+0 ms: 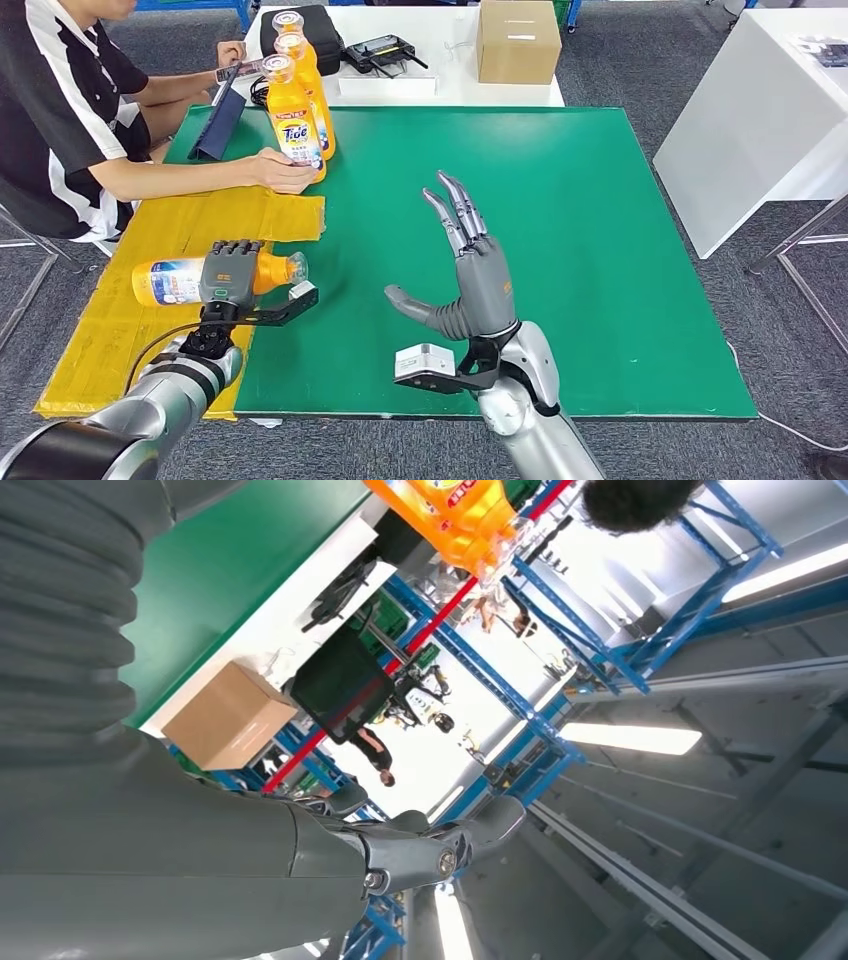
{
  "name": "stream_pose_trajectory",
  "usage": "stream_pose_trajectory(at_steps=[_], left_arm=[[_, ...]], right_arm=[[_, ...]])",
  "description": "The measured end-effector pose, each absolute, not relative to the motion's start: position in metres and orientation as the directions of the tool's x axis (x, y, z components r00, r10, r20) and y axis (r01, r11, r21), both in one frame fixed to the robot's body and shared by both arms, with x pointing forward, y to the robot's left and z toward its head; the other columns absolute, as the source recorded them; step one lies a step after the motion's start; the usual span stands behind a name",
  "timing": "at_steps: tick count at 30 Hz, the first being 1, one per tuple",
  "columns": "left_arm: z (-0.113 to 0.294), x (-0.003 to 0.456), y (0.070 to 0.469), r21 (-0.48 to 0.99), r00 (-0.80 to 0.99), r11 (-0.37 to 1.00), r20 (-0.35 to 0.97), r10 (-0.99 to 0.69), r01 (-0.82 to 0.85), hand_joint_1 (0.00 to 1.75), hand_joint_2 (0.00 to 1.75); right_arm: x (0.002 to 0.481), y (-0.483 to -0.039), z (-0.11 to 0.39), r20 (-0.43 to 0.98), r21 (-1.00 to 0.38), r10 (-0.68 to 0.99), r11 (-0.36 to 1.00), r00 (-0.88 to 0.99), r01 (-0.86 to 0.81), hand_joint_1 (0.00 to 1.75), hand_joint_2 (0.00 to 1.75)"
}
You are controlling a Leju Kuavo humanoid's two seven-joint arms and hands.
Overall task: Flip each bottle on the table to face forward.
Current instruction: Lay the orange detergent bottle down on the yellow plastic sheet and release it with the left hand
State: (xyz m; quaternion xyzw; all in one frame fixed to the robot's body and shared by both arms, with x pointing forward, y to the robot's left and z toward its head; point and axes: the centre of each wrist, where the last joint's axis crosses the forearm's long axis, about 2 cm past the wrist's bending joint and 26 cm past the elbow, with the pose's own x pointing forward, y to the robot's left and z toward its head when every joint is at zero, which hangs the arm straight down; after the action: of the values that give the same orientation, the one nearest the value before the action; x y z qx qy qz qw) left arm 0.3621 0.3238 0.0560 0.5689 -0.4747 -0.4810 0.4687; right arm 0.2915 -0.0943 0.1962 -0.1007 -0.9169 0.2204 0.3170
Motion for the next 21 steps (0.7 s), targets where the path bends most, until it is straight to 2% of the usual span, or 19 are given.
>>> stream_pose_trajectory(at_steps=[21], left_arm=[[0.0584, 0.3635, 0.3267, 0.994, 0.091, -0.016, -0.006, -0.996, -0.108, 0.0, 0.0]], right_arm=[[0.2985, -0.0927, 0.1945, 0.546, -0.496, 0.347, 0.868, -0.763, 0.039, 0.0, 1.75]])
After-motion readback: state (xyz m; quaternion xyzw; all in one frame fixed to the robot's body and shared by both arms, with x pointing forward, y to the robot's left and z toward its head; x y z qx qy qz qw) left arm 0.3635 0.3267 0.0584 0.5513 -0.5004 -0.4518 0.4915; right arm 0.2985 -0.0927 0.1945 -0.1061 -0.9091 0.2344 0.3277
